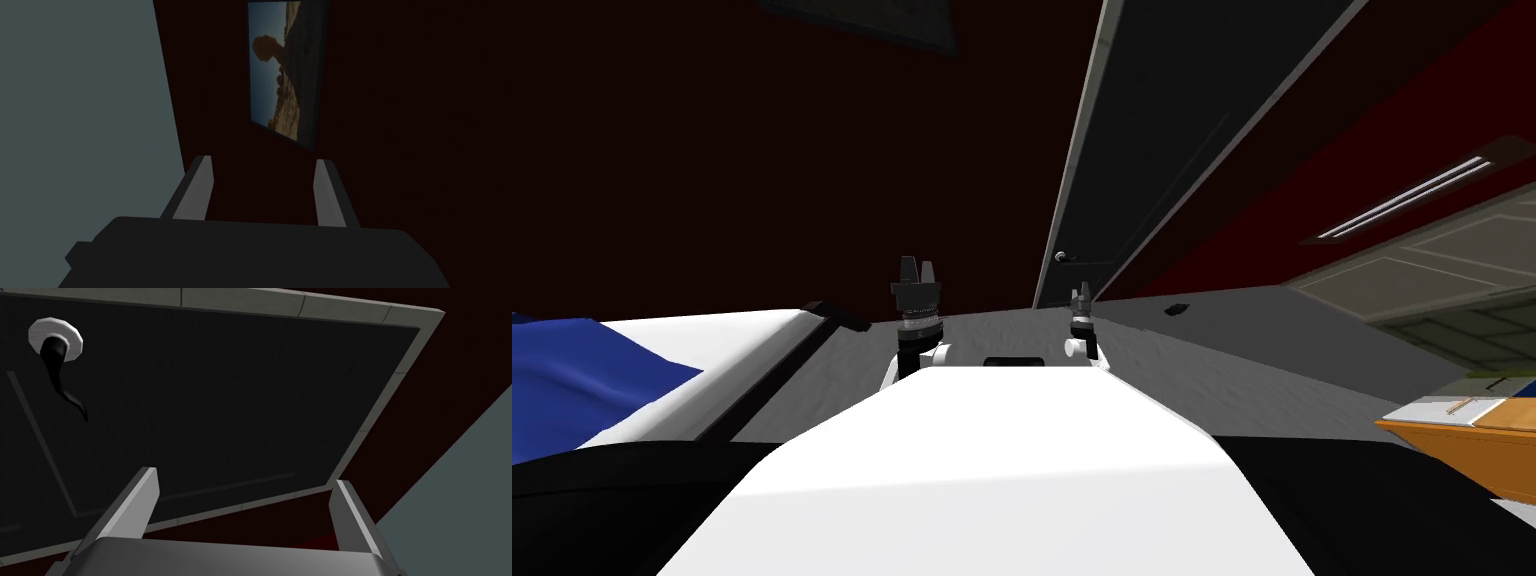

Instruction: Pull the door open

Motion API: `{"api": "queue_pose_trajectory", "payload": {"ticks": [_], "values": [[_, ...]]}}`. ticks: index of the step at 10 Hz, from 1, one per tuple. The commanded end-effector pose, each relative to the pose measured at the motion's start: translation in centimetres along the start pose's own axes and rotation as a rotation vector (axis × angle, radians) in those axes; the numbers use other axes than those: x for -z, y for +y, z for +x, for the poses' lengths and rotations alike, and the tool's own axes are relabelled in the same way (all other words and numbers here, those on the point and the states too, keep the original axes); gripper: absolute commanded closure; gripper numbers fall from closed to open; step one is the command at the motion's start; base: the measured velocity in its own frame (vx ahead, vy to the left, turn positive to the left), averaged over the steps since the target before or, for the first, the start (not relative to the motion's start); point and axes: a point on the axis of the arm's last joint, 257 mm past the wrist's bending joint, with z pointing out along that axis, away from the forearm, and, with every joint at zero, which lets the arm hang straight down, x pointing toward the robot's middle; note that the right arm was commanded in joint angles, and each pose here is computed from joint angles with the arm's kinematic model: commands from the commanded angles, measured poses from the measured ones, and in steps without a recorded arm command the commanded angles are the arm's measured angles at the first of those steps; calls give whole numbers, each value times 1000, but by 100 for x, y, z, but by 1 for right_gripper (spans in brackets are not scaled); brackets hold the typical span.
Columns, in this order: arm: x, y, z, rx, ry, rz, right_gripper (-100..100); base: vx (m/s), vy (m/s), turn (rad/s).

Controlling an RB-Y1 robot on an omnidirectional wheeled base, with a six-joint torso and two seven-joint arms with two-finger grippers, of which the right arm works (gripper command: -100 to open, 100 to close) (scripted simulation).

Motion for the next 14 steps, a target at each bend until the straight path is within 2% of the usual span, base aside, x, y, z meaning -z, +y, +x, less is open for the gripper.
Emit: {"api": "queue_pose_trajectory", "payload": {"ticks": [1, 7, 14], "values": [[-9, -136, -6, -2, 1, 28, -100, 75, -100, 137], [-21, -641, -77, 0, 0, 123, -100, 71, -100, 128], [21, -1185, -233, 19, -14, 237, -100, 60, -107, 120]]}}
